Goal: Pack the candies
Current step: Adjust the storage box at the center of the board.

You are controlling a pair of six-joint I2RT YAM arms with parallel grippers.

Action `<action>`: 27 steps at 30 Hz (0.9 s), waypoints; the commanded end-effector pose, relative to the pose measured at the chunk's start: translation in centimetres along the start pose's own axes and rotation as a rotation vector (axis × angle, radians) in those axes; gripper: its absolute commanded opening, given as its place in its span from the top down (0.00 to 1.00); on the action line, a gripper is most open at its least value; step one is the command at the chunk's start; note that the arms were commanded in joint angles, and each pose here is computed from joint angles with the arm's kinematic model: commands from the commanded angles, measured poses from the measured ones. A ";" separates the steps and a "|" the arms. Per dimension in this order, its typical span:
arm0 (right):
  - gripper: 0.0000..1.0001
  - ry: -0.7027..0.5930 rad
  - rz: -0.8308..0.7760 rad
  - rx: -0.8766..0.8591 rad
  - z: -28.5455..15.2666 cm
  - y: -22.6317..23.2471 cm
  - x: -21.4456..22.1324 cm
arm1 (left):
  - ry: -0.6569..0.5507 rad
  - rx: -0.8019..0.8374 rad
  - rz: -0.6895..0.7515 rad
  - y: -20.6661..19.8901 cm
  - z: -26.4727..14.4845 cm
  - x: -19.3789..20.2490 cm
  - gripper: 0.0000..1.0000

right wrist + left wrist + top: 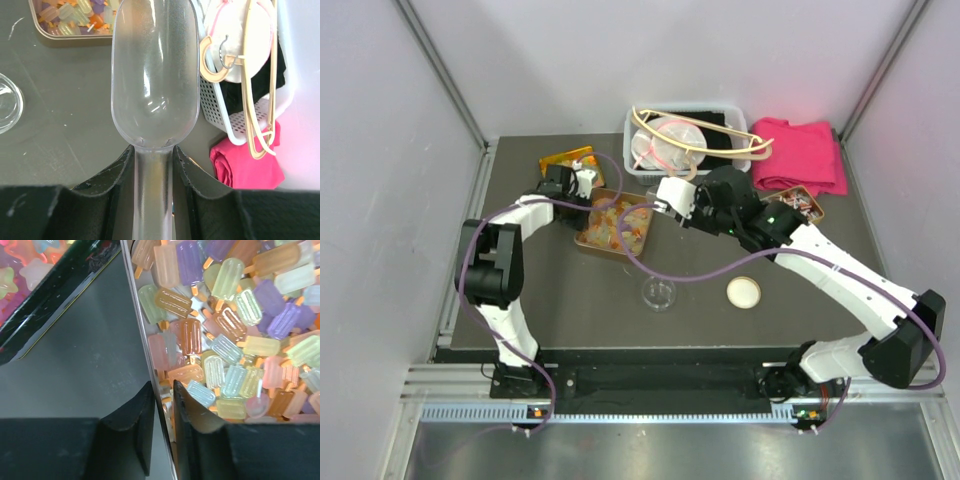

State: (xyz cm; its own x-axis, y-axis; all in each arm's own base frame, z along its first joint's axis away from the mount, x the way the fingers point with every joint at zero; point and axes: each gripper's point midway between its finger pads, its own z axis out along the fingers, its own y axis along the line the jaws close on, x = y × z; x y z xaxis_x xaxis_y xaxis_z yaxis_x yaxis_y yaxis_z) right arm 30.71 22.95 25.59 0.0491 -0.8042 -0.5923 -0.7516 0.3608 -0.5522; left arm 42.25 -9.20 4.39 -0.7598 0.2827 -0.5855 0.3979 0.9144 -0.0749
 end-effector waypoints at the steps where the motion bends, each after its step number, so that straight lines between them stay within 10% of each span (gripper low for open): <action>1: 1.00 -0.067 -0.001 0.020 -0.4 -0.7 -2.7 | -0.014 -0.008 0.005 0.1 0.4 -0.5 0.76; 8: 1.00 -0.082 0.007 0.033 -1.1 -1.4 -3.4 | 0.027 0.043 -0.015 -0.7 0.9 0.0 1.00; 27: 1.00 -0.095 0.008 0.016 -1.7 -1.2 -3.6 | -0.040 0.480 -0.068 -7.8 -1.0 -1.3 1.00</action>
State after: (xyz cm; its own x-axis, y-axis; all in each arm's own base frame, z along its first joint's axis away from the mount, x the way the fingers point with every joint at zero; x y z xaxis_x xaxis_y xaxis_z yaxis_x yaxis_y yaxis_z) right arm 30.63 23.66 25.73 0.0559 -0.8073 -0.5875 -0.7636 0.3446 -0.5461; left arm 40.56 -12.90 3.90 -0.7821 0.2647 -0.5641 0.4870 0.8244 -0.2884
